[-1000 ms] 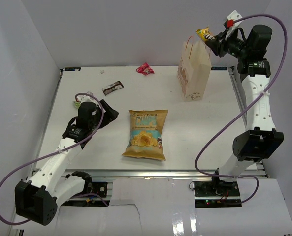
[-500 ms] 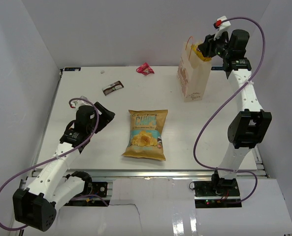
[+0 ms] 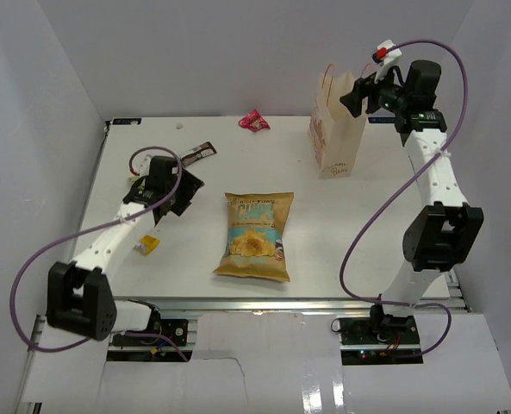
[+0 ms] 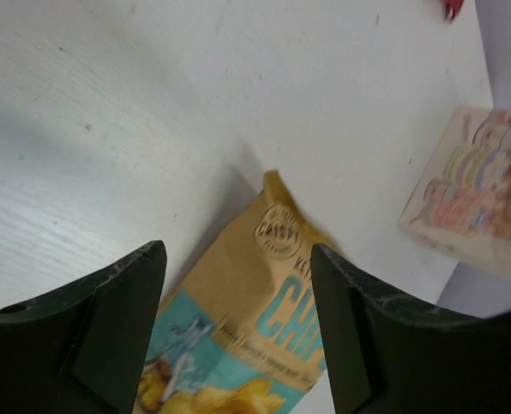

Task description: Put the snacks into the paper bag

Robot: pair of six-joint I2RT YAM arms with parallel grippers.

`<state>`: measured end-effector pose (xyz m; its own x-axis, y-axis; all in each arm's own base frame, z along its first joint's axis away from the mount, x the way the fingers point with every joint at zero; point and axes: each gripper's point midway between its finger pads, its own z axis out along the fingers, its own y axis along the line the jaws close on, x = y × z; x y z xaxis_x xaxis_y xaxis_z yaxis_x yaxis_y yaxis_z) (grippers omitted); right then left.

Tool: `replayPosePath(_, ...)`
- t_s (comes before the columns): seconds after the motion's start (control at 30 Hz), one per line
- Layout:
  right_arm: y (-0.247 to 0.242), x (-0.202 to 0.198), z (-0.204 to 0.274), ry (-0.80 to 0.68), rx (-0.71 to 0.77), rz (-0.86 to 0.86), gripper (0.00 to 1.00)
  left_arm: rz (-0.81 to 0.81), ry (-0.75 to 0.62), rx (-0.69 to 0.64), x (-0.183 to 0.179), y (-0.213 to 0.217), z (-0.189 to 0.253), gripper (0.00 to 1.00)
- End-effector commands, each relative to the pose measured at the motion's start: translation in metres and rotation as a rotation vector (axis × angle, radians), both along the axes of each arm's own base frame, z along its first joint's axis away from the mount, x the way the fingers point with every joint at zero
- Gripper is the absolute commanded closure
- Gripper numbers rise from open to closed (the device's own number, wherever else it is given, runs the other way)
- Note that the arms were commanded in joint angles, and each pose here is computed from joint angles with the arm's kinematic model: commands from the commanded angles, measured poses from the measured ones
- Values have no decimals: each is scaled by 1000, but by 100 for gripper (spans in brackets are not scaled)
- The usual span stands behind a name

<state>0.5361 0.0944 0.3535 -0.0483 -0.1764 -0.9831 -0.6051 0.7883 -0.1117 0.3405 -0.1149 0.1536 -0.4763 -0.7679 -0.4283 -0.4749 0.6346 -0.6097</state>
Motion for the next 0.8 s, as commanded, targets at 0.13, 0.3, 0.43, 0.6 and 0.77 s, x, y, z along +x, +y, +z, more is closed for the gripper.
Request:
replayPosePath(0.13,9,-106,-14,18,-106,216,23,358,92,-238,123,28,-8,24)
replayPosePath(0.3,15,-158,-77,145,-122,300,22,491,53,-319,204,43,-40,23)
replayPosePath(0.43,17,-184,-95,161,-131,323,22,560,41,-402,248,46,-48,22)
replayPosePath(0.6,17,-190,-108,202,-114,322,22,644,125,-462,261,46,-72,22)
replayPosePath(0.77,18,-186,-105,212,-100,315,22,735,301,-458,245,47,-125,23)
